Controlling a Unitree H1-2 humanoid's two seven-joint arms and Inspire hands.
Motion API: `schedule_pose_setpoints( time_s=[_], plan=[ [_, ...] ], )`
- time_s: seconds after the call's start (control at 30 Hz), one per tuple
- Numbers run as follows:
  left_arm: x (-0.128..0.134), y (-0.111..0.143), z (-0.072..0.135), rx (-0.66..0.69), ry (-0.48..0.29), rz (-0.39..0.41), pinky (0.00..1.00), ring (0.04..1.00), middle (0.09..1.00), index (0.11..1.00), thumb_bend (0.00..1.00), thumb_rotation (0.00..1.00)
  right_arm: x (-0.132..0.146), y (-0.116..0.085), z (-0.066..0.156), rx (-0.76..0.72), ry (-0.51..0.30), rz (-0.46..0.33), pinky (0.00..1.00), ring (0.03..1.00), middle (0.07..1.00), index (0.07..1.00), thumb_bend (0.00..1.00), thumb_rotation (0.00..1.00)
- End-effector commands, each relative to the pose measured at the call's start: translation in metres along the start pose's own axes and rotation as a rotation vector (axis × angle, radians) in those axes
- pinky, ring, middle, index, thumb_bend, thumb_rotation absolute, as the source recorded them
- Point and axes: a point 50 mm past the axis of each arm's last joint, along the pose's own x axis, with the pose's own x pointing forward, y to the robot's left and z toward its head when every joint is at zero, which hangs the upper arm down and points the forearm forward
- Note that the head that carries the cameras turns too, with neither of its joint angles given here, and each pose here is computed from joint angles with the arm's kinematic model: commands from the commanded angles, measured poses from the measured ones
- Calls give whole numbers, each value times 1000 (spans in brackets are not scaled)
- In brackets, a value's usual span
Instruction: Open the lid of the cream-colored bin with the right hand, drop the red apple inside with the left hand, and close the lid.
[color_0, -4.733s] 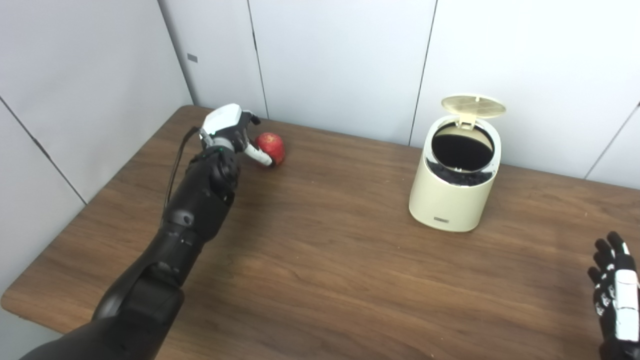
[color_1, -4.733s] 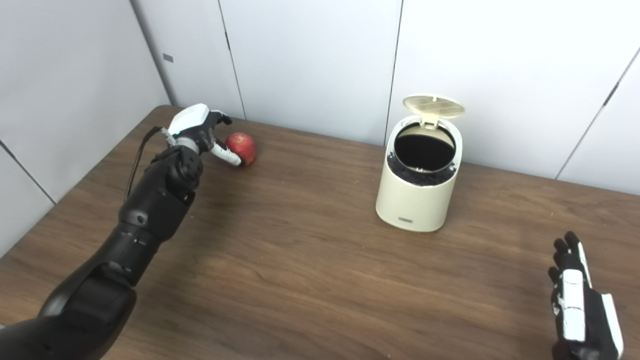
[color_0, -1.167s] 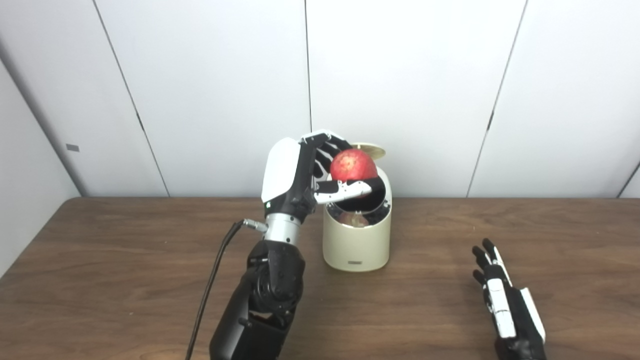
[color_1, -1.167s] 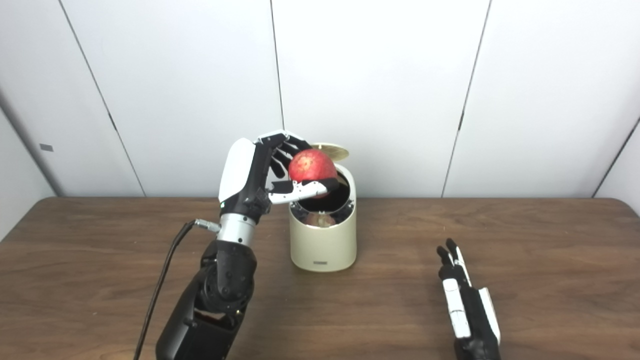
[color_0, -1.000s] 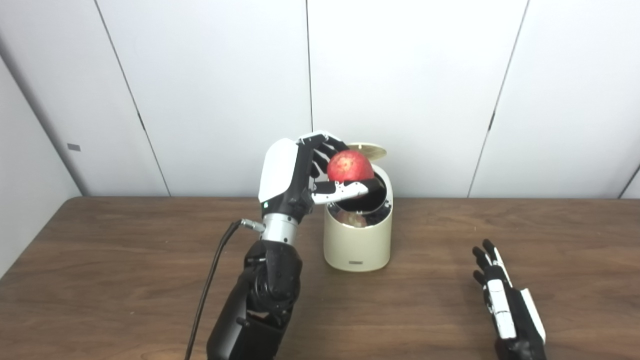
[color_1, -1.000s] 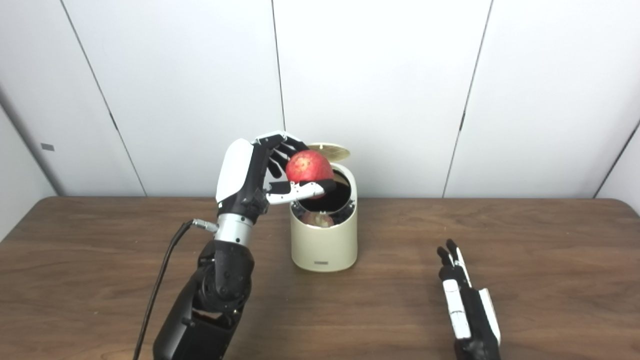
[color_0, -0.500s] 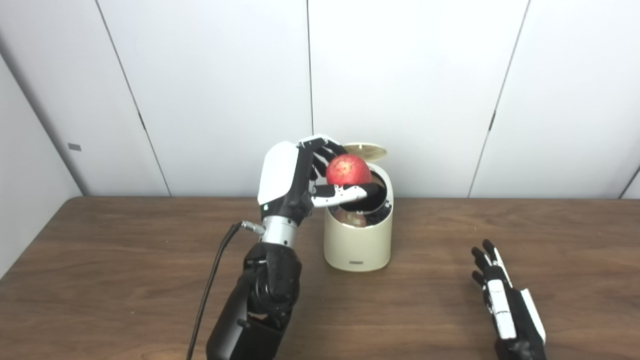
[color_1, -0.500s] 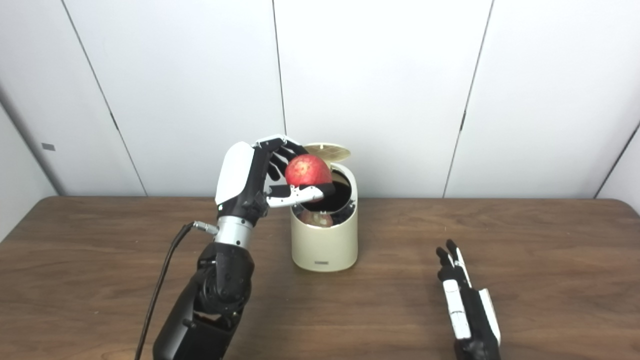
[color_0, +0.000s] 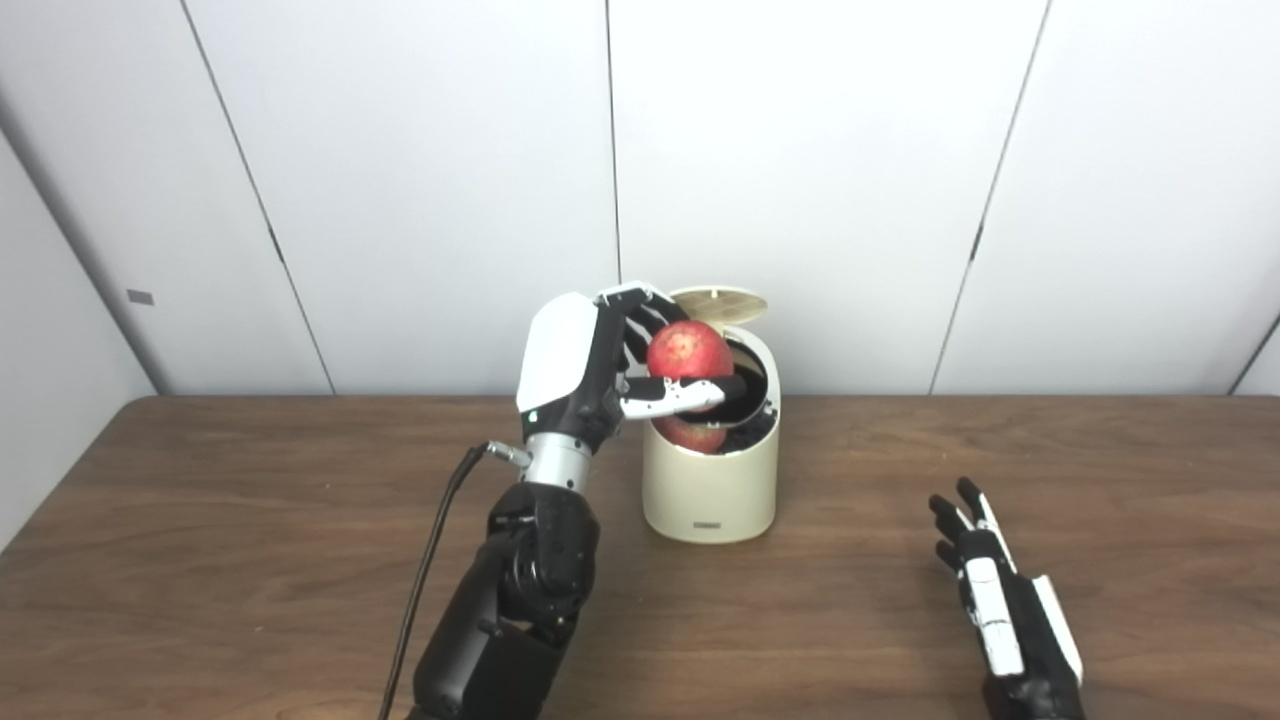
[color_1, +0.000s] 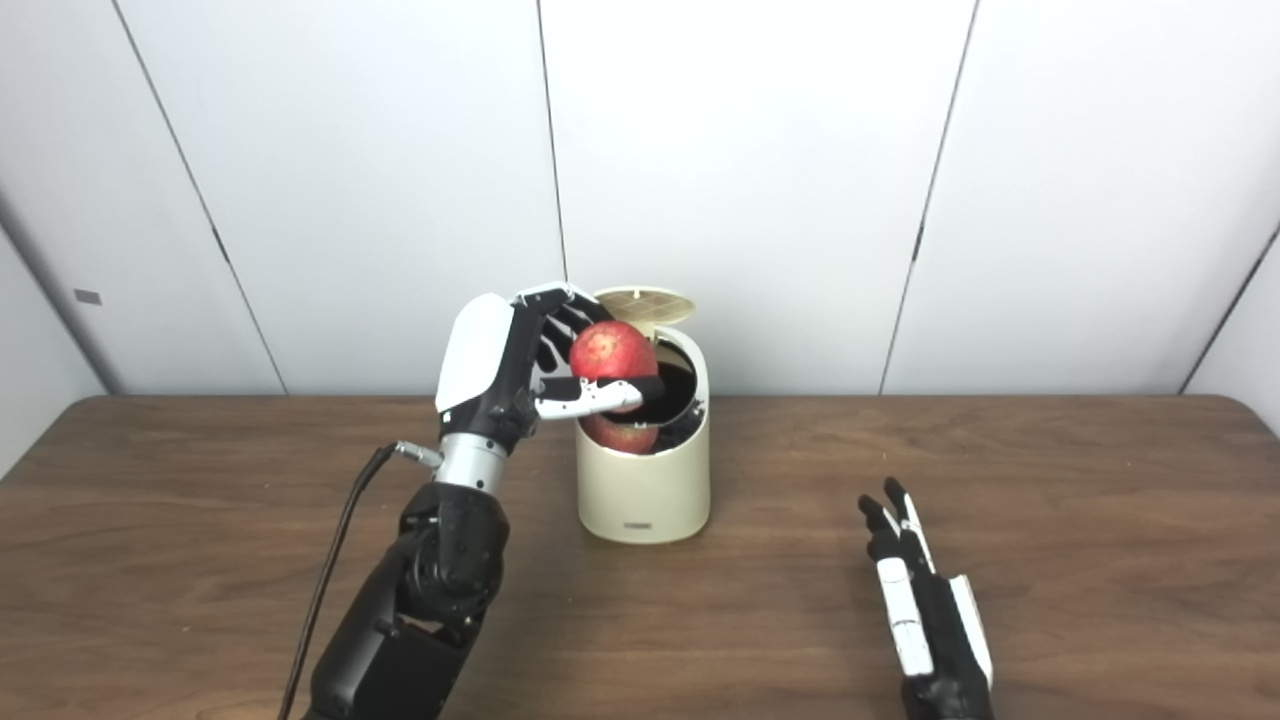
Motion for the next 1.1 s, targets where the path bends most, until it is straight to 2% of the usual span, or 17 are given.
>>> schedule_pose_setpoints(
  time_s=[0.0,0.43,0.87,1.0,1.07],
  plan=[
    [18,9,20,-17,-87,67,343,417,502,519,474,0,-5,7,-7,18,11,4,934,950,916,984,522,1000],
    [17,-11,25,-39,-66,82,360,410,474,514,476,0,-8,9,-4,-12,25,9,908,922,885,977,514,1000],
    [15,-20,18,-52,-52,95,363,424,506,514,475,0,-9,8,0,-9,19,39,897,881,842,981,490,1000],
    [12,-22,15,-4,-8,73,353,432,509,519,475,0,-8,9,3,10,23,54,913,878,832,968,501,1000],
    [11,-22,14,28,11,57,354,458,546,512,473,0,-9,9,5,13,19,64,904,876,826,946,480,1000]
  ],
)
